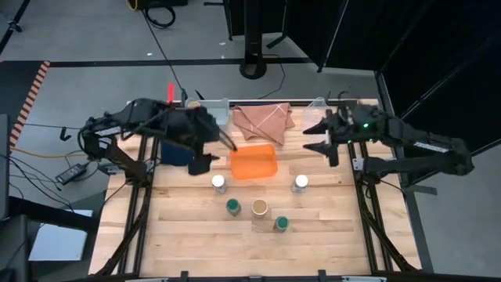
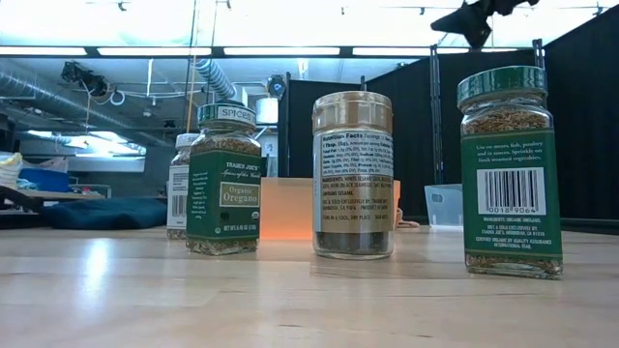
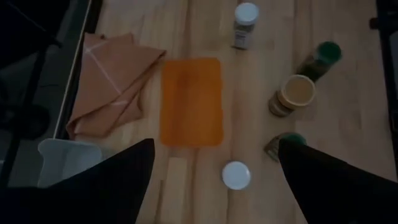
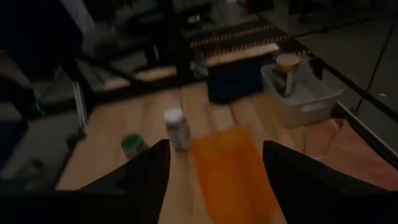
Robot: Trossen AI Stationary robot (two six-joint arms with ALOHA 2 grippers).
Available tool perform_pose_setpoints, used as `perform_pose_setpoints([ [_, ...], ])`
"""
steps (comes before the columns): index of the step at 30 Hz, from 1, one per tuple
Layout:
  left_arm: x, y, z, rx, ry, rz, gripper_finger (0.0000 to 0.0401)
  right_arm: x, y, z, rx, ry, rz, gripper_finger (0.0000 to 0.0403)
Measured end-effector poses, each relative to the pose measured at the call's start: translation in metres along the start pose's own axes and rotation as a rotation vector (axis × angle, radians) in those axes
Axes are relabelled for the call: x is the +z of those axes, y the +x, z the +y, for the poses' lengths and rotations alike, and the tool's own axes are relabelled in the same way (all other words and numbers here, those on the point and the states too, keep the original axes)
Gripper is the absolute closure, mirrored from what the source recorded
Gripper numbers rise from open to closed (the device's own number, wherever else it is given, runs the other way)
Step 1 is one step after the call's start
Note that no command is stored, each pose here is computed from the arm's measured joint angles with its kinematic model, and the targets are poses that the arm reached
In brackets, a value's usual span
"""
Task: Sort spices by type
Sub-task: Put the white seasoning bottle into the transparent bin
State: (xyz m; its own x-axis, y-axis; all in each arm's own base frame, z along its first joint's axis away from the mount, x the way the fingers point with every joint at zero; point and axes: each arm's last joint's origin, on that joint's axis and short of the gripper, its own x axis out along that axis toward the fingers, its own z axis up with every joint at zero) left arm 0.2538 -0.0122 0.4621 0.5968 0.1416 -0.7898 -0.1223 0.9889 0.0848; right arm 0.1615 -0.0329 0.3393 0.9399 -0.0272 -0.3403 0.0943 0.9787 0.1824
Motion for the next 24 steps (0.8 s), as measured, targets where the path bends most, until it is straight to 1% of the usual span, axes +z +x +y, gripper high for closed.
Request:
perform_pose_setpoints([
  [5,-0.007,-0.005,-0.027,0.05,0.011,0.006,0.0053,-0.013,0.025,0.015,-0.013,-0.076,0.14,0.0156],
  [10,-0.013,0.001,-0.047,0.097,-0.008,0.01,0.0053,-0.029,0.045,0.032,-0.071,-0.149,0.271,0.0166],
  [14,-0.016,0.0,-0.054,0.114,-0.035,-0.005,0.0053,-0.04,0.058,0.044,-0.133,-0.185,0.33,0.0164],
  [24,-0.019,-0.004,-0.064,0.15,-0.061,-0.039,0.0053,-0.072,0.084,0.059,-0.213,-0.16,0.552,0.0139],
])
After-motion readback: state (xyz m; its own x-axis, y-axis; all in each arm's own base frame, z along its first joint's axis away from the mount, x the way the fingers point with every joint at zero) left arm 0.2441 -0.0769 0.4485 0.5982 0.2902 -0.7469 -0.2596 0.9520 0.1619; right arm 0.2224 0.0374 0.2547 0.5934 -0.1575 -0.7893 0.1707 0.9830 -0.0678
